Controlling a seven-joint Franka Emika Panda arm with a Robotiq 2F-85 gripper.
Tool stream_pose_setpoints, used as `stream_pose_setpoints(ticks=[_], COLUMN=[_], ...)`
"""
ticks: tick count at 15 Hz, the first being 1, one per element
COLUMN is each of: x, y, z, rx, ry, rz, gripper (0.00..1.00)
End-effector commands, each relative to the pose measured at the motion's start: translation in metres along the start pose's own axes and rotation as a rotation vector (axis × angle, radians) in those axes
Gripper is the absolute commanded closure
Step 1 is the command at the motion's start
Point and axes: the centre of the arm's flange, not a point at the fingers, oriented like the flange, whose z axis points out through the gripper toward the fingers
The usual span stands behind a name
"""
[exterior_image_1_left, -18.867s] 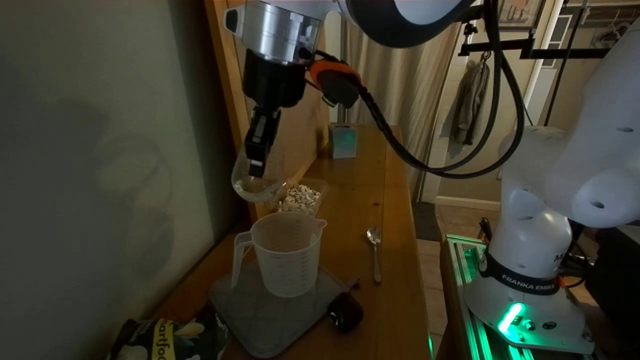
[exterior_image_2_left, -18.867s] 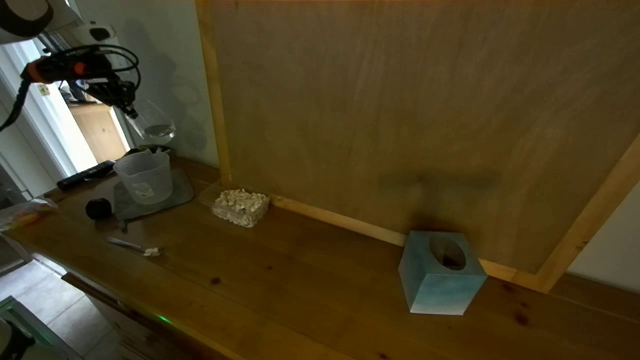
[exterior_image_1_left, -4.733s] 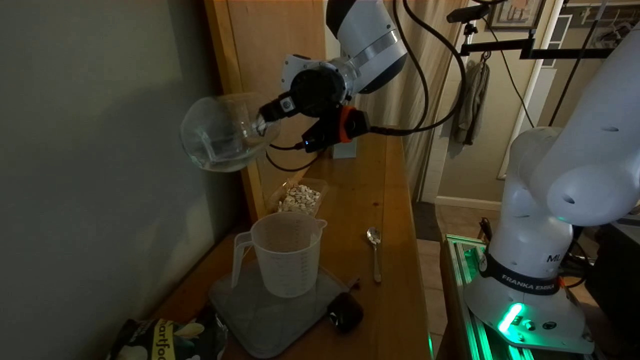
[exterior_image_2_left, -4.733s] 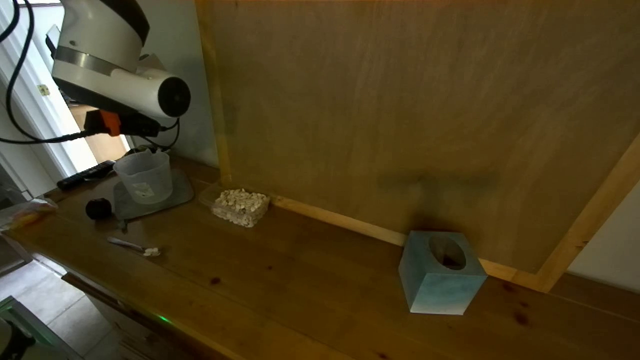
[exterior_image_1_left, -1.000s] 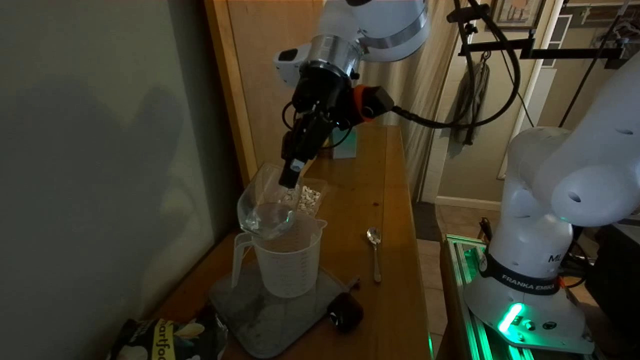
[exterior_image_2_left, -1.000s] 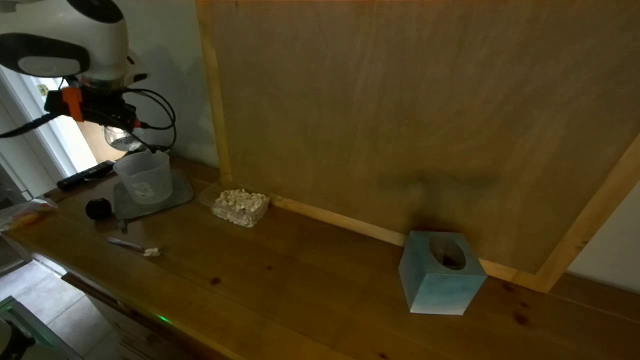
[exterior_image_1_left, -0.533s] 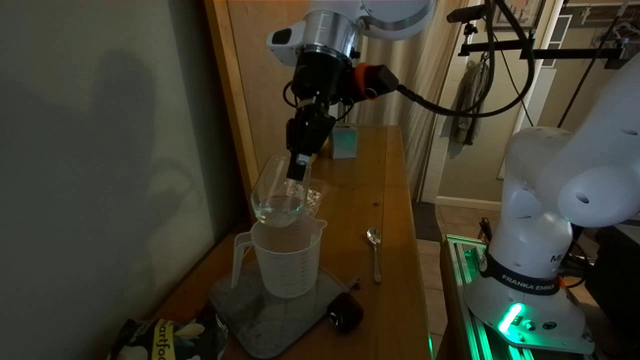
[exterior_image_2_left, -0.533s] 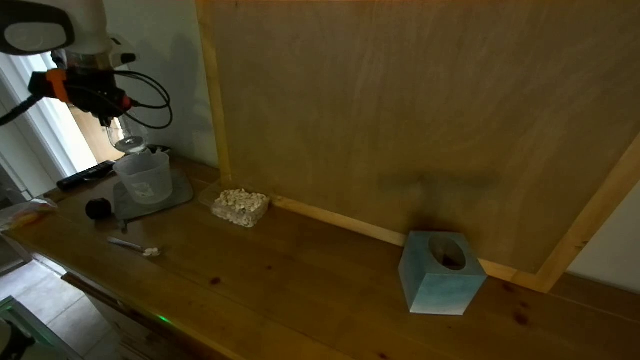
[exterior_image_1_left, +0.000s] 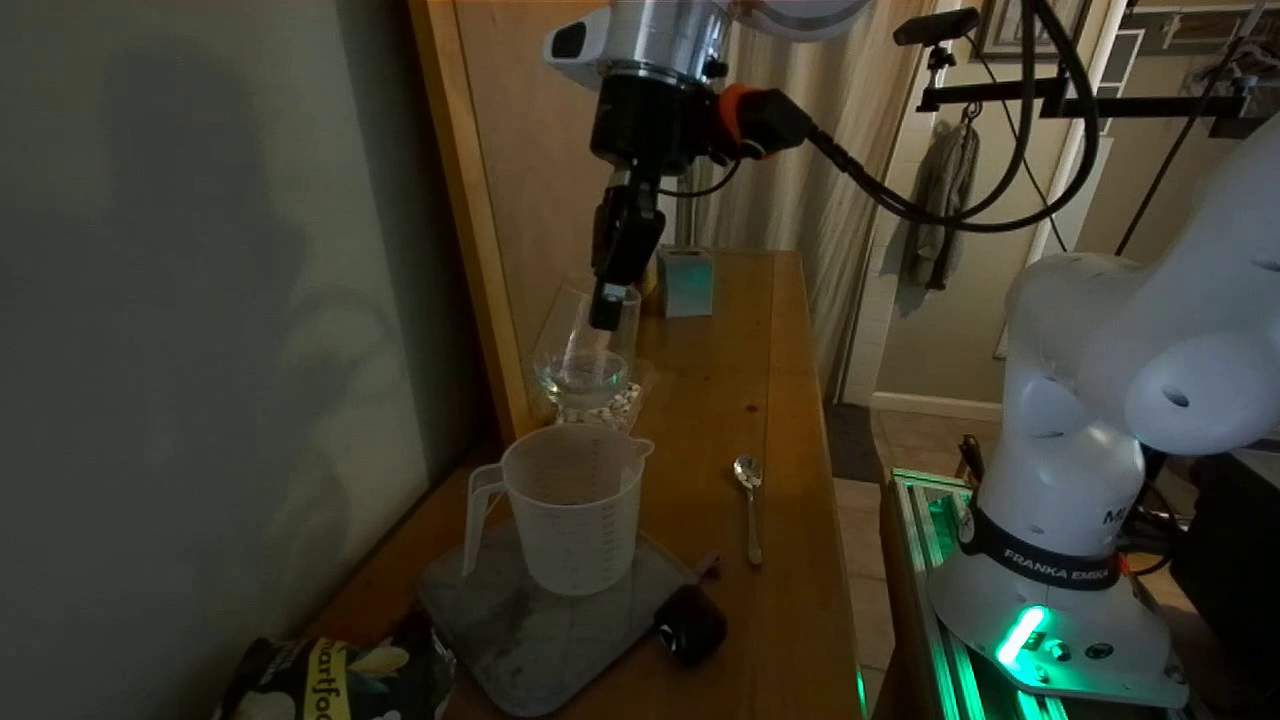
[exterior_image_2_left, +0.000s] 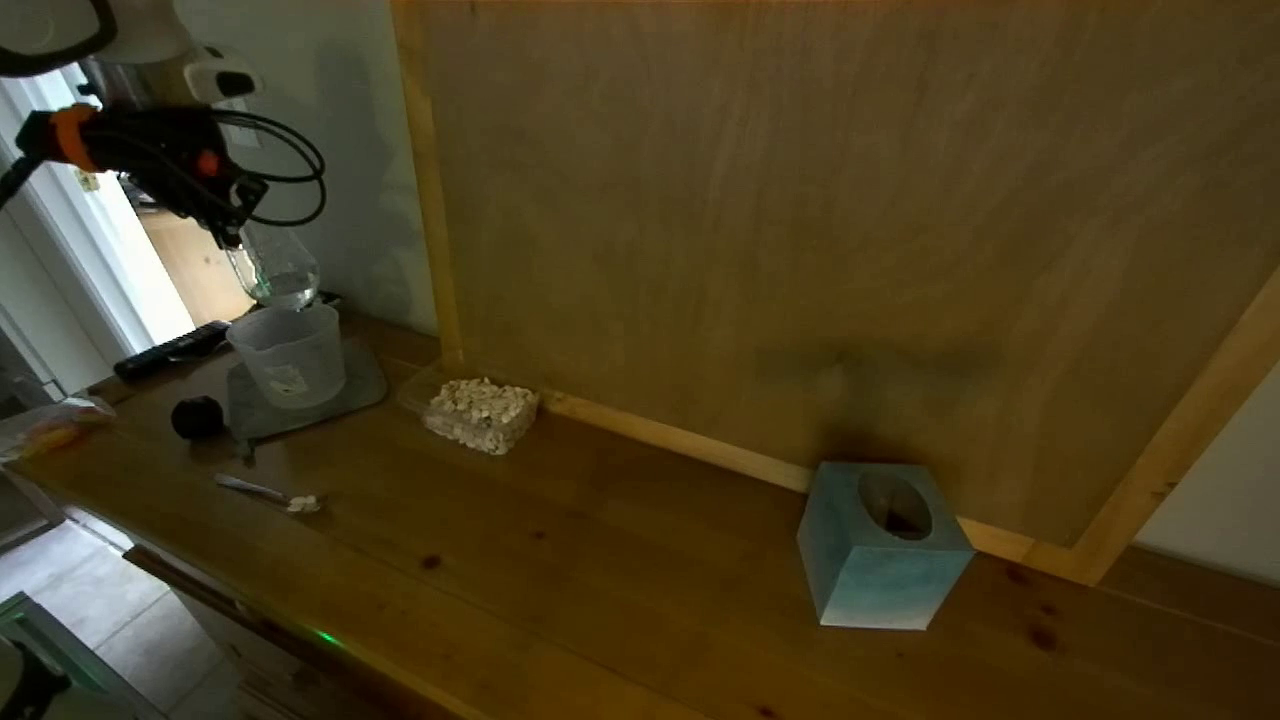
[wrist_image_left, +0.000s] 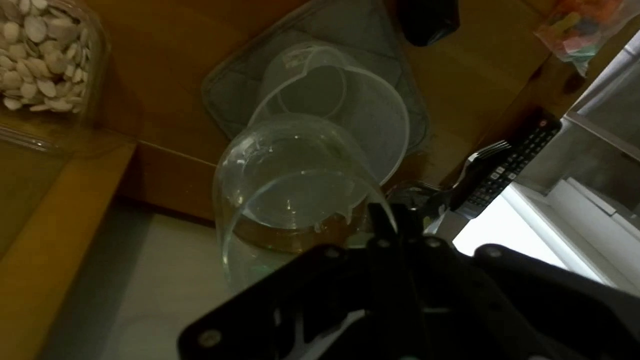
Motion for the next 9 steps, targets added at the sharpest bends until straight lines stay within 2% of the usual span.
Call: stream_pose_setpoints(ticks=[1, 4, 9], x=[-0.005, -0.014, -0.035], y=[-0.002, 0.009, 0.036], z=[-0.017, -0.019, -0.012], rx=[-0.058, -0.074, -0.058], ry=[-0.012, -0.023, -0.045], rz=[0.119, 0.207, 0.297], gripper=[0.99, 0.99, 0.99])
